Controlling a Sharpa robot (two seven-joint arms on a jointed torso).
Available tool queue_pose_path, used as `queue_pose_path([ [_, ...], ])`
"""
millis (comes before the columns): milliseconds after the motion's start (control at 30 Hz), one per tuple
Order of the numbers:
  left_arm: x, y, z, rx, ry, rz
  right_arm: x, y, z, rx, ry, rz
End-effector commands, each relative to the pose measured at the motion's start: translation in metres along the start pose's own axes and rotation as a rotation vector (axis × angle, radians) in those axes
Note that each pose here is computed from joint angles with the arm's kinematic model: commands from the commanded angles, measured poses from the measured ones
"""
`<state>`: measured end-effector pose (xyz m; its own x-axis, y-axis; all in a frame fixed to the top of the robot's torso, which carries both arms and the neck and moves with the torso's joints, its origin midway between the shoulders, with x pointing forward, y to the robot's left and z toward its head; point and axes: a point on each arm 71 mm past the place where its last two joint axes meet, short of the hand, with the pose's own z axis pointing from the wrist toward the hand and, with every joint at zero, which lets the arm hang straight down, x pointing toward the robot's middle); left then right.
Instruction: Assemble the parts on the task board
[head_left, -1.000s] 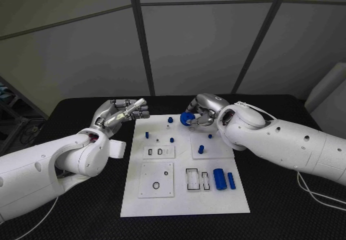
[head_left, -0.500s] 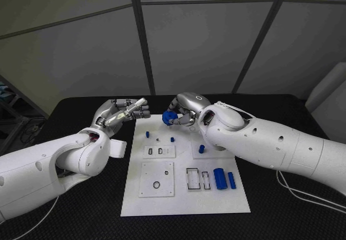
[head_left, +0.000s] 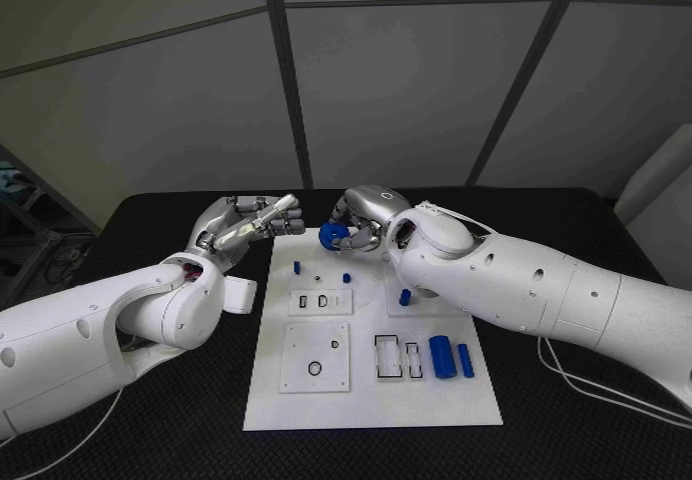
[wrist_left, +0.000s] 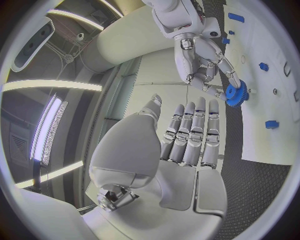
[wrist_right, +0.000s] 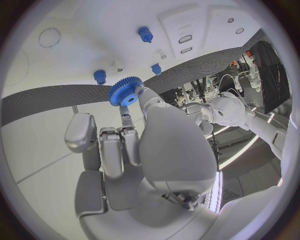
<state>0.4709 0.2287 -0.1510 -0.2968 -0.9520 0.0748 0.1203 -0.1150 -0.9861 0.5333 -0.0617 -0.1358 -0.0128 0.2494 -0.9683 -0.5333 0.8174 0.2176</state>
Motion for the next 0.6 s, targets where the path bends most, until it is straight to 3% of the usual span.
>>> queue_pose_path([
  [33,0.0022,-0.0019,0.0005,0.01,0.018,-0.001,0.002,0.001,0.002,-0.01,0.035,-0.029],
  [333,0.0016,-0.0024,0.0005,0.011,0.016,0.0,0.012,0.001,0.002,-0.006,0.105,-0.054],
  [600,0.0017,-0.0027,0.0007,0.012,0.016,0.0,0.015,0.0,0.002,0.0,0.13,-0.063],
])
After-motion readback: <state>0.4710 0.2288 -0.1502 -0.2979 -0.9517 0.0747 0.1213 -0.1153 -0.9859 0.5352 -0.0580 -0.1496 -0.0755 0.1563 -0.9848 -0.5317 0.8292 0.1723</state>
